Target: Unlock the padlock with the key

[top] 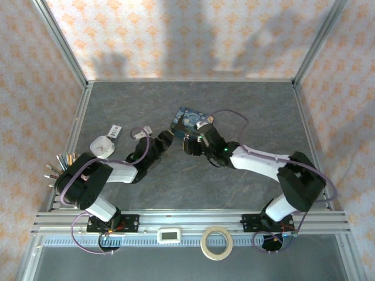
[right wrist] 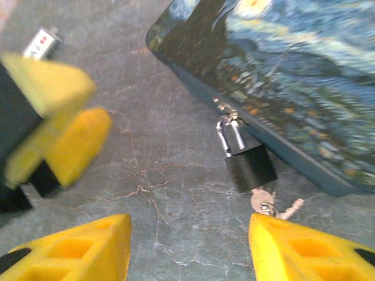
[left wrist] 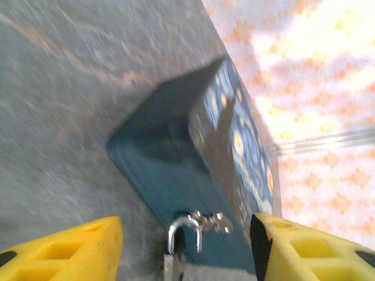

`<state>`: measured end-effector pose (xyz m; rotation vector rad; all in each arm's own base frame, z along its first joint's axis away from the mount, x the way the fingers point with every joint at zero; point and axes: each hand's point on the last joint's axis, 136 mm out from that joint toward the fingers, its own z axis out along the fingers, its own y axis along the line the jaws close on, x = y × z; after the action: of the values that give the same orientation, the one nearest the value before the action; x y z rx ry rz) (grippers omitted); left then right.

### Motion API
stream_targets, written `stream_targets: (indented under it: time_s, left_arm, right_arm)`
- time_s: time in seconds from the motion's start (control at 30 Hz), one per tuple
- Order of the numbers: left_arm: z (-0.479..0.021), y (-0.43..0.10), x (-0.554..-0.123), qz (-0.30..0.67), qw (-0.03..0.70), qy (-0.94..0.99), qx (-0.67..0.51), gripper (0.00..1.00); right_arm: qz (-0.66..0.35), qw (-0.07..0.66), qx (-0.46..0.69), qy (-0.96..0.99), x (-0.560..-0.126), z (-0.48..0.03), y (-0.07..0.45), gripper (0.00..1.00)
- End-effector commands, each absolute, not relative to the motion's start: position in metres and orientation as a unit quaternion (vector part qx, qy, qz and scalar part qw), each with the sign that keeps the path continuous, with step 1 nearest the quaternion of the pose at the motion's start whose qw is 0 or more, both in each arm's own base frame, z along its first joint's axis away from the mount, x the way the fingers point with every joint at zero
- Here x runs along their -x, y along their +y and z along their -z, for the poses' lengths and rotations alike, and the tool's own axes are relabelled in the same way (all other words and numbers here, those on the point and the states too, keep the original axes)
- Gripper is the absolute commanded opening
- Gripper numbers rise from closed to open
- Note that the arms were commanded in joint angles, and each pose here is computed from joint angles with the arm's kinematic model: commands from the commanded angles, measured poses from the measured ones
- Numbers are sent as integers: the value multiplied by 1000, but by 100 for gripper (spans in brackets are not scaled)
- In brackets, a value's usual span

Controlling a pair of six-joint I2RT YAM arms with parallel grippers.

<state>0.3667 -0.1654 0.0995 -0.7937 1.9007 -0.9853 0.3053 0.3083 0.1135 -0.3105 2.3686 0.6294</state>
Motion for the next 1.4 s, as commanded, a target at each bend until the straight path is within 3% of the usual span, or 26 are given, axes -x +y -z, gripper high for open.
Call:
stream_targets:
  time_s: [0.0, 0.37, 0.83, 0.97, 1.17, 1.37]
  left_arm:
    - [-99, -138, -367, 358, 432, 763, 320, 58]
    - [-113, -125, -372, 374, 451, 741, 327, 58]
    - [-105, -129, -373, 393, 438, 735, 336, 57]
    - [-107, -129, -373, 395, 439, 733, 336, 57]
    - [-109, -133, -372, 406, 436, 733, 329, 57]
    - [-116, -140, -368, 430, 438, 728, 306, 56]
  right_arm:
    - [-159, 316, 146, 924, -310, -95, 308, 54]
    - [57, 302, 196, 931, -346, -58, 297, 54]
    - [91, 313, 234, 916, -360, -27, 304, 48]
    - [100, 316, 240, 912, -361, -19, 301, 41]
    - [67, 320, 240, 914, -363, -22, 301, 17]
    - [-61, 305, 262, 914, -364, -40, 312, 9]
